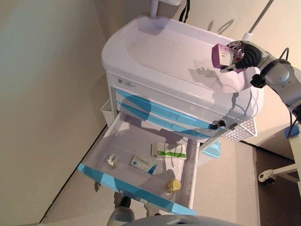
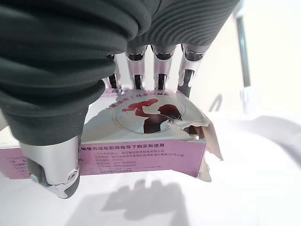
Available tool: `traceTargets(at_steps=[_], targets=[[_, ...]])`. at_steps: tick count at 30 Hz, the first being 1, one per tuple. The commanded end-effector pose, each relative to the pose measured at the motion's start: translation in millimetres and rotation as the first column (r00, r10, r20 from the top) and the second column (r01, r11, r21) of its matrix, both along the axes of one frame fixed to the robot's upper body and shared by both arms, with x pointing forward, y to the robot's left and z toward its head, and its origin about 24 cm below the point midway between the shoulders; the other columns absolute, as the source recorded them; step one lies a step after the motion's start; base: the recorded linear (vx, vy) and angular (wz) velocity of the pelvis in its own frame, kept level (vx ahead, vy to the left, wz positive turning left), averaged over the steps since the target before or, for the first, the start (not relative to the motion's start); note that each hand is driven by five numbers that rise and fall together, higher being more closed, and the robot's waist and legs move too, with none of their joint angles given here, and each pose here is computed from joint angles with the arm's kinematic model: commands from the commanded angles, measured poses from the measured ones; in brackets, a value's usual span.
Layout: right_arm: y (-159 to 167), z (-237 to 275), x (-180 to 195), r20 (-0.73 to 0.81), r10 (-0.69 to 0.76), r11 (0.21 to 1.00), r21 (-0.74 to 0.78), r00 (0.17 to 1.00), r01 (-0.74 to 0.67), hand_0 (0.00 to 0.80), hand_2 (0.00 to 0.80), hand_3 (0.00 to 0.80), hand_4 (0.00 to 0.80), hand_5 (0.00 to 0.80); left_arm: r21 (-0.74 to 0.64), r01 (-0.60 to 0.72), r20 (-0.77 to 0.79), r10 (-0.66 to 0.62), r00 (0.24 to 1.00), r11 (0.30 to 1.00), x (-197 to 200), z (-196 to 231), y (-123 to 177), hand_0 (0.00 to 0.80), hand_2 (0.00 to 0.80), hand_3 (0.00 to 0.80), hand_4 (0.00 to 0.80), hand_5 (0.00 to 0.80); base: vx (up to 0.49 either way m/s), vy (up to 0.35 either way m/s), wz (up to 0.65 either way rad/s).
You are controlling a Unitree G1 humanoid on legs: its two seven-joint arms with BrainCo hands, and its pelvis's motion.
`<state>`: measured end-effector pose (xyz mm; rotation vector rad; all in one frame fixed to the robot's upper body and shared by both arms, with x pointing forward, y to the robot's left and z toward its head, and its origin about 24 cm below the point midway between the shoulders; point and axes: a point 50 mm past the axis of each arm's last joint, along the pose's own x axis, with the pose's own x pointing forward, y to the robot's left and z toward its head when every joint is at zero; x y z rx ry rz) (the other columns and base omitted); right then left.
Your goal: Open the drawer and pick up the medicine
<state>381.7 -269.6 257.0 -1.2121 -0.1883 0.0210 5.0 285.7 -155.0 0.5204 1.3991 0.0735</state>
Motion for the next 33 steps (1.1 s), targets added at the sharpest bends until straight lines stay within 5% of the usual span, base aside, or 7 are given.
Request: traceTargets(at_steps=[1, 17, 31, 32, 33], targets=[[-7, 51, -2, 0.171, -0.069, 0.998, 0.011, 0.983, 0.069, 0.800, 0.800, 0.800, 0.800, 0.800, 0.056, -0.020, -0.006, 0.020, 1.000, 0.998, -1, 6, 16, 0.000, 0.000, 0.000, 0.000, 0.000, 0.047, -0.051, 0.25], [-59, 11, 3, -0.081, -0.380, 0.924, 0.015, 0.921, 0.382, 0.800, 0.800, 0.800, 0.800, 0.800, 0.054, 0.034, 0.020, -0.035, 0.999, 0.998, 24, 8, 20, 0.000, 0.000, 0.000, 0.000, 0.000, 0.025, -0.035, 0.29], [-44, -39, 8, -0.289, -0.314, 0.949, -0.080, 0.905, 0.304, 0.800, 0.800, 0.800, 0.800, 0.800, 0.027, 0.065, 0.006, -0.066, 0.998, 0.997, 29, 7, 17, 0.000, 0.000, 0.000, 0.000, 0.000, 0.003, -0.003, 0.02], [-43, -43, 8, -0.309, -0.312, 0.950, -0.097, 0.898, 0.297, 0.731, 0.731, 0.731, 0.731, 0.731, 0.021, 0.068, 0.004, -0.068, 0.998, 0.997, 29, 7, 16, 0.000, 0.000, 0.000, 0.000, 0.000, 0.000, 0.000, 0.00], [-41, -43, 8, -0.305, -0.307, 0.952, -0.100, 0.902, 0.290, 0.000, 0.000, 0.000, 0.000, 0.000, 0.019, 0.068, 0.004, -0.068, 0.998, 0.997, 30, 7, 16, 0.000, 0.000, 0.000, 0.000, 0.000, 0.000, 0.000, 0.00]])
